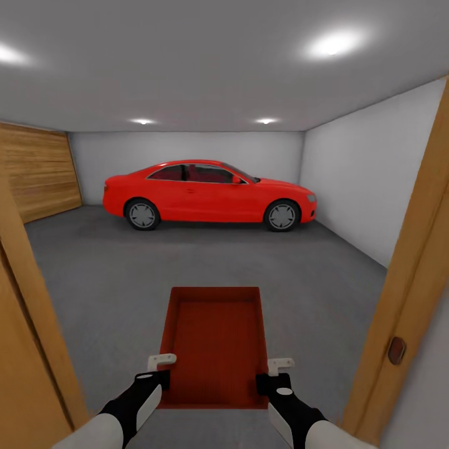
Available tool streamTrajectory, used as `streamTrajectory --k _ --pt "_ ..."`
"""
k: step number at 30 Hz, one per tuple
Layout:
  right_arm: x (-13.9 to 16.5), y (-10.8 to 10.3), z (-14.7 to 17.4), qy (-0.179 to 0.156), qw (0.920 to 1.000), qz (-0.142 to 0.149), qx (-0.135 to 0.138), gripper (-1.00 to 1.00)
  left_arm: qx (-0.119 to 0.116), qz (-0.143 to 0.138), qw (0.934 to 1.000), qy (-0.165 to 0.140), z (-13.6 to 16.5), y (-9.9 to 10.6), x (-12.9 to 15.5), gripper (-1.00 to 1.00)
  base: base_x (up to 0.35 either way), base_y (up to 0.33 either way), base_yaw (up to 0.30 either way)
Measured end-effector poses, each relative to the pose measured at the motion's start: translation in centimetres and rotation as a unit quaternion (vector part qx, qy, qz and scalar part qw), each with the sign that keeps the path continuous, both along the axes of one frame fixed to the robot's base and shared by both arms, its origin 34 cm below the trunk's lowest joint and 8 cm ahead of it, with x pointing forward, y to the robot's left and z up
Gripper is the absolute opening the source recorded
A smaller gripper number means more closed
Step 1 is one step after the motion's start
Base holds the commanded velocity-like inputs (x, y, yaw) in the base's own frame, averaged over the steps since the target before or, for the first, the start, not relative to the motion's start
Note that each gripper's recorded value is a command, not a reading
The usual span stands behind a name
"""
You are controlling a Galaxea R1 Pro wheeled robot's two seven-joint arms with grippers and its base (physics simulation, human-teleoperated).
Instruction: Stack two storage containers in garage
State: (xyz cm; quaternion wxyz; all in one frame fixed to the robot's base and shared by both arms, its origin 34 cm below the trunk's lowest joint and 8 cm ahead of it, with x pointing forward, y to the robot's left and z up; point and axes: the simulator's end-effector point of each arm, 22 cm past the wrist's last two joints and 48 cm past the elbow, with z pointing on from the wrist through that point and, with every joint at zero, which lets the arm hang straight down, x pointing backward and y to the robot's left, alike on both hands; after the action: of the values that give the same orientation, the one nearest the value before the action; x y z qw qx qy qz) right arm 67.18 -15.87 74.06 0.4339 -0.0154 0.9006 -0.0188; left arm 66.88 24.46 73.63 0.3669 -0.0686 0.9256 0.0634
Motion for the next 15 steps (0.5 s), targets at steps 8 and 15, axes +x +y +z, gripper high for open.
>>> streamTrajectory --k 8,15 --pt "-0.01 0.03 0.00 0.000 1.0000 0.000 0.000 -1.00 0.000 0.000 1.0000 0.000 0.01 0.03 0.01 -1.00 0.316 0.000 0.000" --pt "-0.01 0.04 0.00 0.000 1.0000 0.000 0.000 -1.00 0.000 0.000 1.0000 0.000 0.01 0.03 0.01 -1.00 0.316 0.000 0.000"
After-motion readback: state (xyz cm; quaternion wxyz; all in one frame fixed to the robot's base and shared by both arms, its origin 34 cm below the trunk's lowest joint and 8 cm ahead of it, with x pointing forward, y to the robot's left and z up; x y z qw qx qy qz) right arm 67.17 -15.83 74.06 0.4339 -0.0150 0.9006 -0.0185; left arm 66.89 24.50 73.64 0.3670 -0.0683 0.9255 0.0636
